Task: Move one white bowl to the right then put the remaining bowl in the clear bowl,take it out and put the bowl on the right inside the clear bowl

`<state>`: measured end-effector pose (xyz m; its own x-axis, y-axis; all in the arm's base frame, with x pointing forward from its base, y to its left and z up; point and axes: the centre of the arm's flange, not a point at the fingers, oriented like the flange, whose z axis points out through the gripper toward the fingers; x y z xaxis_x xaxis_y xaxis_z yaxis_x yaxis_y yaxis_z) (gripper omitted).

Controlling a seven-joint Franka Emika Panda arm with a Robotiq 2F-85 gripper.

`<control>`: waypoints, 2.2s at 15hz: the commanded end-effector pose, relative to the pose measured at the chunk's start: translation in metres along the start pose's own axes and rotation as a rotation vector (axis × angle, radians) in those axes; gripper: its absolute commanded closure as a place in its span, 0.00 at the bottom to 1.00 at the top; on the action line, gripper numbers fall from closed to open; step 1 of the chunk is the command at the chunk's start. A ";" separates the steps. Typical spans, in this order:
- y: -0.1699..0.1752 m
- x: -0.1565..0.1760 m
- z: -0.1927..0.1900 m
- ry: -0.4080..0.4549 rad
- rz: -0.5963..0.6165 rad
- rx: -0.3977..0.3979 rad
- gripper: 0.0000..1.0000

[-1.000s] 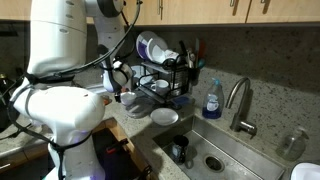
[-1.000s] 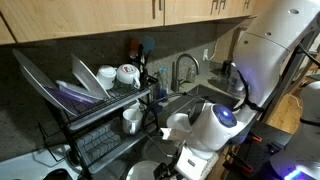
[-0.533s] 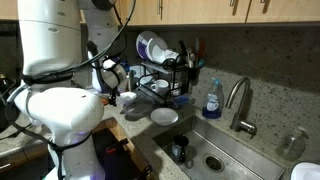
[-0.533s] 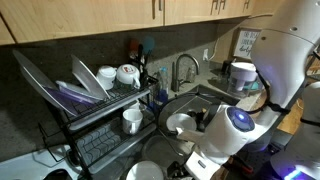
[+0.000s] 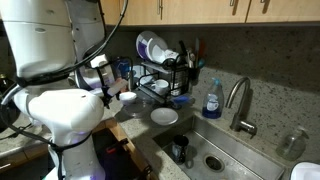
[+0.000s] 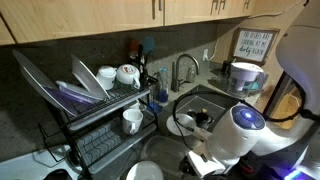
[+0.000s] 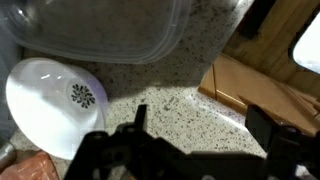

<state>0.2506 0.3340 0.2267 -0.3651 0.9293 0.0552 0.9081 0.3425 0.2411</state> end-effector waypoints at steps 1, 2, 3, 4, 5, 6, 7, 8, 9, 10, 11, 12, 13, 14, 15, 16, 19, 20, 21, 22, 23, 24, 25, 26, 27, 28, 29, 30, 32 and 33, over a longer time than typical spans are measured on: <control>-0.001 0.001 -0.001 0.001 0.053 0.017 0.00; -0.002 0.003 -0.001 0.002 0.057 0.022 0.00; -0.003 0.004 -0.001 0.002 0.052 0.023 0.00; -0.003 0.003 0.000 0.001 0.052 0.024 0.00; -0.003 0.003 0.001 0.001 0.053 0.027 0.00; -0.003 0.002 0.001 0.000 0.055 0.027 0.00; -0.003 0.002 0.001 0.000 0.055 0.027 0.00; -0.003 0.002 0.001 0.000 0.055 0.027 0.00; -0.003 0.002 0.001 0.000 0.055 0.027 0.00; 0.002 0.004 0.000 0.012 0.092 0.010 0.00; 0.006 0.004 -0.004 0.027 0.150 -0.016 0.00; 0.011 0.003 -0.009 0.043 0.209 -0.038 0.00; 0.015 0.002 -0.014 0.059 0.262 -0.053 0.00; 0.019 0.001 -0.019 0.074 0.309 -0.070 0.00; 0.021 -0.002 -0.023 0.081 0.356 -0.091 0.00; 0.023 -0.004 -0.027 0.085 0.401 -0.113 0.00; 0.032 -0.018 -0.045 0.072 0.544 -0.176 0.00; 0.034 -0.024 -0.052 0.069 0.591 -0.200 0.00; 0.037 -0.030 -0.059 0.065 0.634 -0.228 0.00; 0.039 -0.036 -0.066 0.057 0.669 -0.250 0.00; 0.042 -0.045 -0.070 0.042 0.709 -0.276 0.00; 0.044 -0.052 -0.076 0.029 0.748 -0.294 0.00; 0.046 -0.062 -0.078 0.013 0.788 -0.307 0.00; 0.048 -0.069 -0.080 -0.012 0.829 -0.312 0.00; 0.049 -0.076 -0.079 -0.036 0.864 -0.317 0.00; 0.051 -0.083 -0.078 -0.058 0.895 -0.319 0.00; 0.051 -0.089 -0.076 -0.083 0.928 -0.321 0.00; 0.051 -0.094 -0.073 -0.103 0.956 -0.314 0.00; 0.052 -0.107 -0.068 -0.143 0.999 -0.305 0.00; 0.052 -0.115 -0.066 -0.161 1.004 -0.296 0.00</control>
<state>0.3218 0.2470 0.3103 0.5290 0.8044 0.2704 0.7151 -0.5941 0.3683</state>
